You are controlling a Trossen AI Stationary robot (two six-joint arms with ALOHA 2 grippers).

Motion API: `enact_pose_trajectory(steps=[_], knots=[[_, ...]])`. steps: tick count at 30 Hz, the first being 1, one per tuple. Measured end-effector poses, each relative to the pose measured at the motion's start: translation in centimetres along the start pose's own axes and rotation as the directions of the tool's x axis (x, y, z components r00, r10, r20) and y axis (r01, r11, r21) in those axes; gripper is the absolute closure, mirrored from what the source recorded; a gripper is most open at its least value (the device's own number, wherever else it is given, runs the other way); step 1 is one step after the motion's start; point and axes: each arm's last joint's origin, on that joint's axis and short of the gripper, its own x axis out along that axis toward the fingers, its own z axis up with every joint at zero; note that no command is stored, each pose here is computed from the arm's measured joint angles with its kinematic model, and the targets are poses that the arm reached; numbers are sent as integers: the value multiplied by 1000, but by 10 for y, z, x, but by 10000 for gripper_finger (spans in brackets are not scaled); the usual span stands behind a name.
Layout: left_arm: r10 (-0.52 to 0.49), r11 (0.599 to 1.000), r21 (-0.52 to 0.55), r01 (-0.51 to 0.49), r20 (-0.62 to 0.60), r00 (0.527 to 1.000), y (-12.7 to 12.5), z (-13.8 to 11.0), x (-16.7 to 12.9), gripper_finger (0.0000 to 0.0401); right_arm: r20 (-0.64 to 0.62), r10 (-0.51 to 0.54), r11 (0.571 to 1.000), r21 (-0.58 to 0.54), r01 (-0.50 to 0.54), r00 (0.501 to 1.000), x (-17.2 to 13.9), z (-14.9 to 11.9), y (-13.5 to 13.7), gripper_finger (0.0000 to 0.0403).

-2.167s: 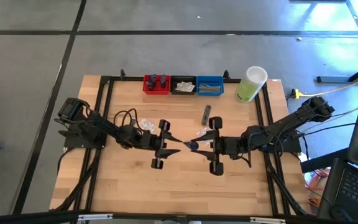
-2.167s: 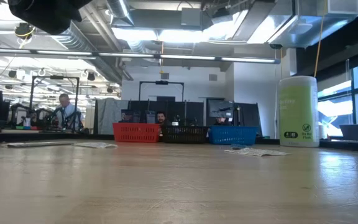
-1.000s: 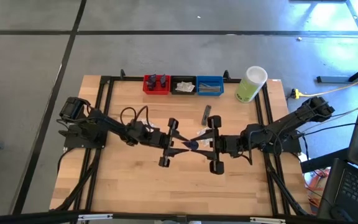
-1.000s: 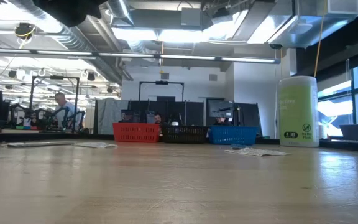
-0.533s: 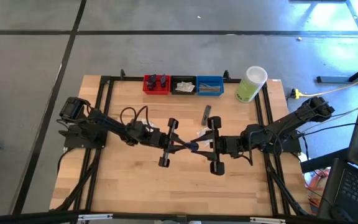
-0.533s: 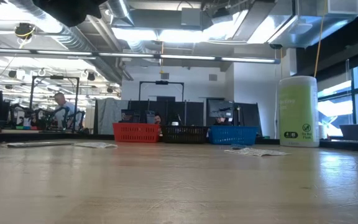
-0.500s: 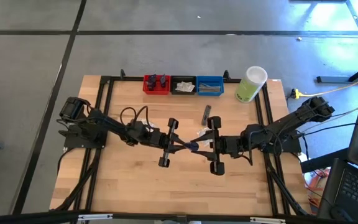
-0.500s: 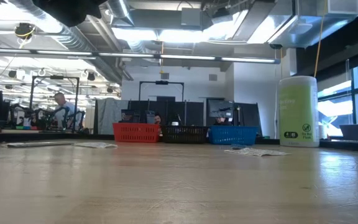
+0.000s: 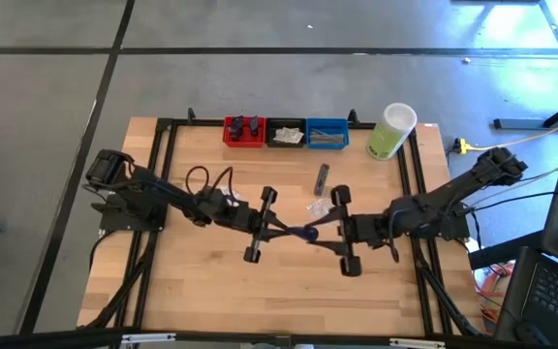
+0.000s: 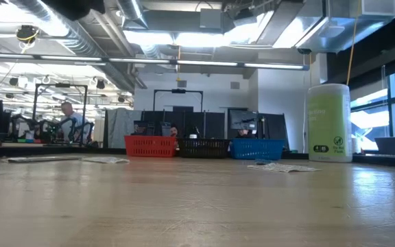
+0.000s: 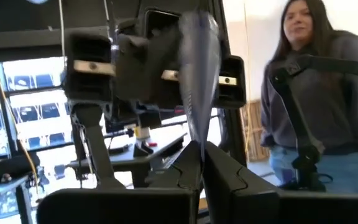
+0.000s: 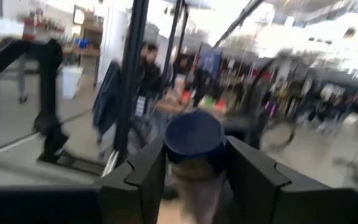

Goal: Pick & Place Travel size toiletries
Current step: Put the blue shave cream into the red bin

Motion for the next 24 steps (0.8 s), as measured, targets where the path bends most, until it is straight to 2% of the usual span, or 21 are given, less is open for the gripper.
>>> enact_pose_trajectory(steps=[7,10,14,19,21,24], knots=[[14,1000,0,-14,-56,998,5,28,-7,398,-251,17,995,102,9,968,-27,-7,7,212],[20,1000,0,-21,-176,984,6,32,-14,398,-374,-9,984,161,74,927,-39,-14,6,208],[74,997,17,-73,-289,954,10,48,-29,398,-601,-57,960,187,209,798,-51,-39,7,217],[153,988,38,-153,-454,878,14,56,-48,398,-768,-139,927,121,355,625,-59,-67,7,254],[179,983,51,-179,-519,836,17,62,-53,398,-789,-152,922,105,373,595,-57,-77,8,278],[229,971,101,-215,-632,741,21,68,-55,398,-825,-156,922,77,380,544,-59,-96,7,327]])
